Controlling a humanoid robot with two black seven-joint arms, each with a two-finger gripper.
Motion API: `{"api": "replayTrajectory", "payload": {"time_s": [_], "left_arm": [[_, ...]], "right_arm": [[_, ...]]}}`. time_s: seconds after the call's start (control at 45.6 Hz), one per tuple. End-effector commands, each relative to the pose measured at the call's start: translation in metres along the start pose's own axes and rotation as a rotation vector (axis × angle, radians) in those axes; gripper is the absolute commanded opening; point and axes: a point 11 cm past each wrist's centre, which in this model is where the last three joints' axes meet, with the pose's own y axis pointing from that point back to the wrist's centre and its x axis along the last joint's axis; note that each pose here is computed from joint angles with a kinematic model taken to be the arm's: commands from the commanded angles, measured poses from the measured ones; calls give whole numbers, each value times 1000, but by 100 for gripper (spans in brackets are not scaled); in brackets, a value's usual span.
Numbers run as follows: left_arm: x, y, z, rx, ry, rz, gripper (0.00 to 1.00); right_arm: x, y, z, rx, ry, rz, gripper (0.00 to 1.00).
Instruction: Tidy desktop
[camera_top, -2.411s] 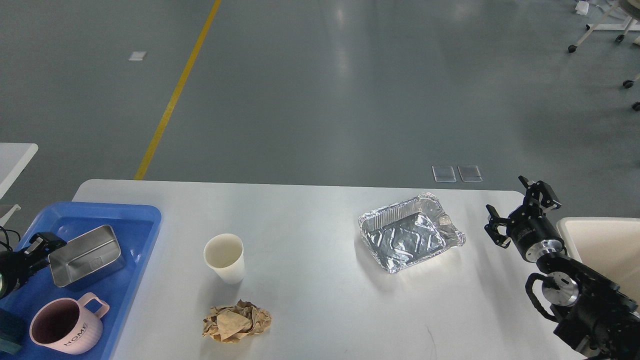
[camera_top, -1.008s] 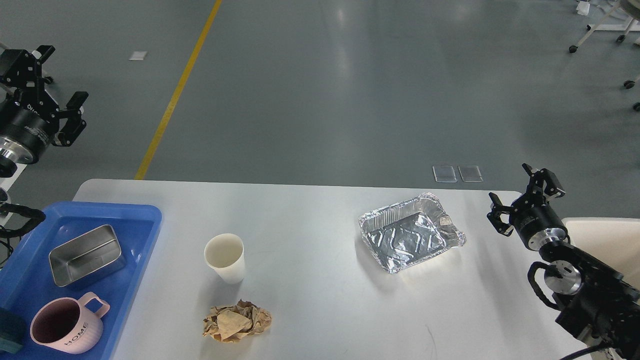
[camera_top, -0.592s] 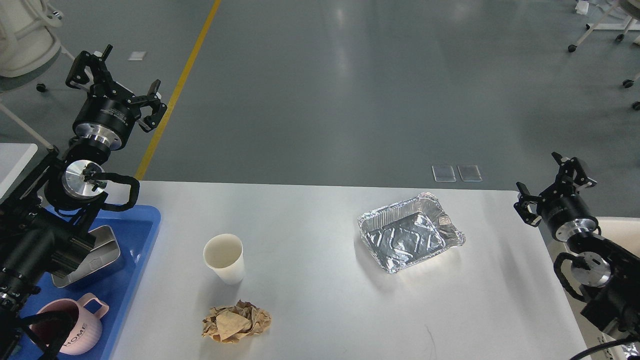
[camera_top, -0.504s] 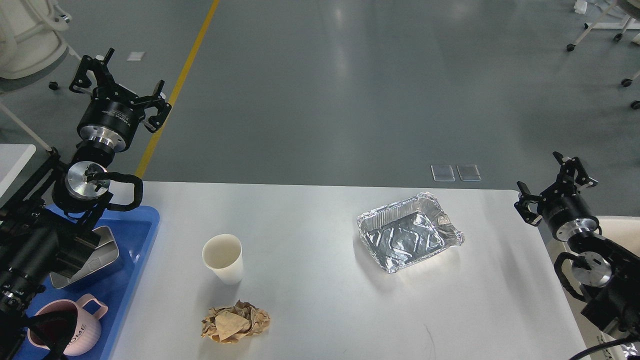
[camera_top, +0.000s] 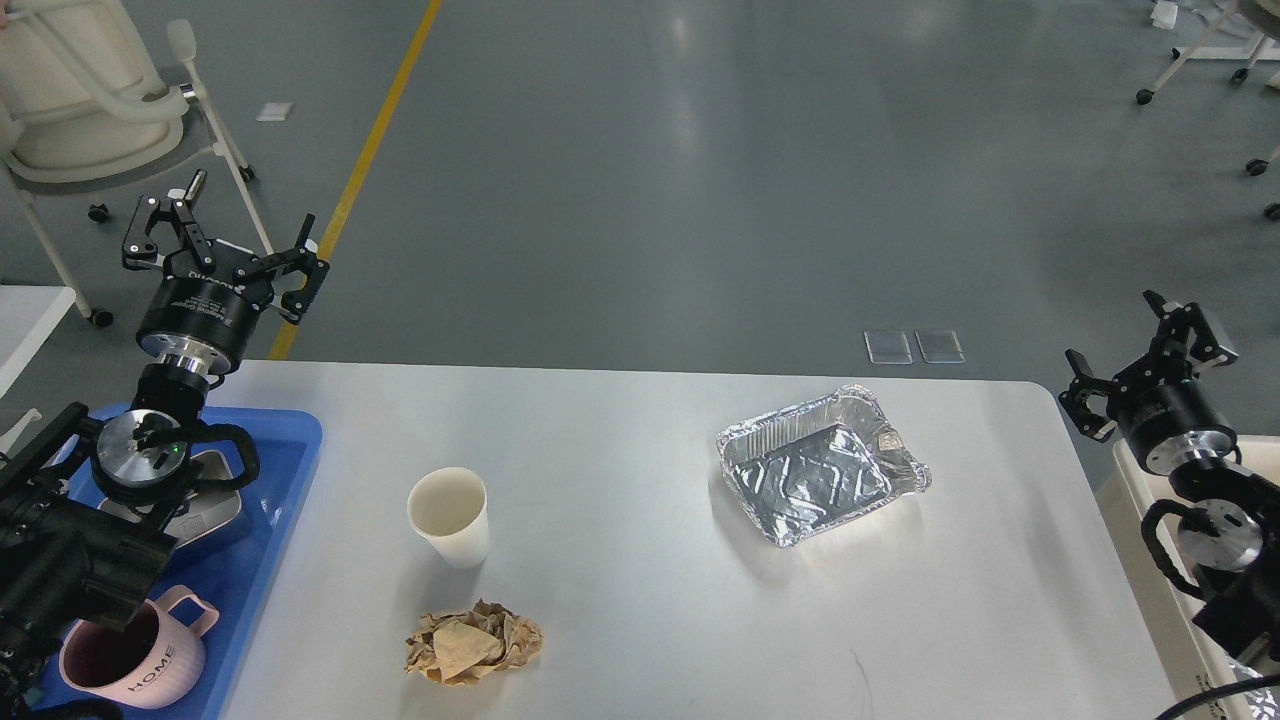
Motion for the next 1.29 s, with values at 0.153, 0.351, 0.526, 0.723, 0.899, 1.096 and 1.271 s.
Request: {"api": "replayTrajectory", "payload": {"time_s": [0.153, 0.351, 0.526, 0.723, 0.899, 1.096, 1.271], "left_arm": [[3, 12, 21, -2, -37, -25, 98], [2, 13, 45, -8, -72, -21, 98], [-1, 12, 61, -22, -100, -24, 98], [-1, 12, 63, -21, -105, -25, 98], [0, 13, 62, -19, -107, -21, 98], [0, 13, 62, -19, -106, -22, 98], [1, 13, 61, -19, -105, -17, 98]], "right_arm": [[-26, 10, 28, -211, 149, -259, 100], [-41, 27, 39, -366, 316, -433, 100], [-70, 45, 6, -423, 457, -613, 100], [-108, 75, -26, -449, 623, -795, 100], [-132, 104, -65, -440, 720, -883, 100], [-161, 138, -112, -419, 905, -981, 100], [-183, 154, -158, -346, 1038, -1002, 100]]}}
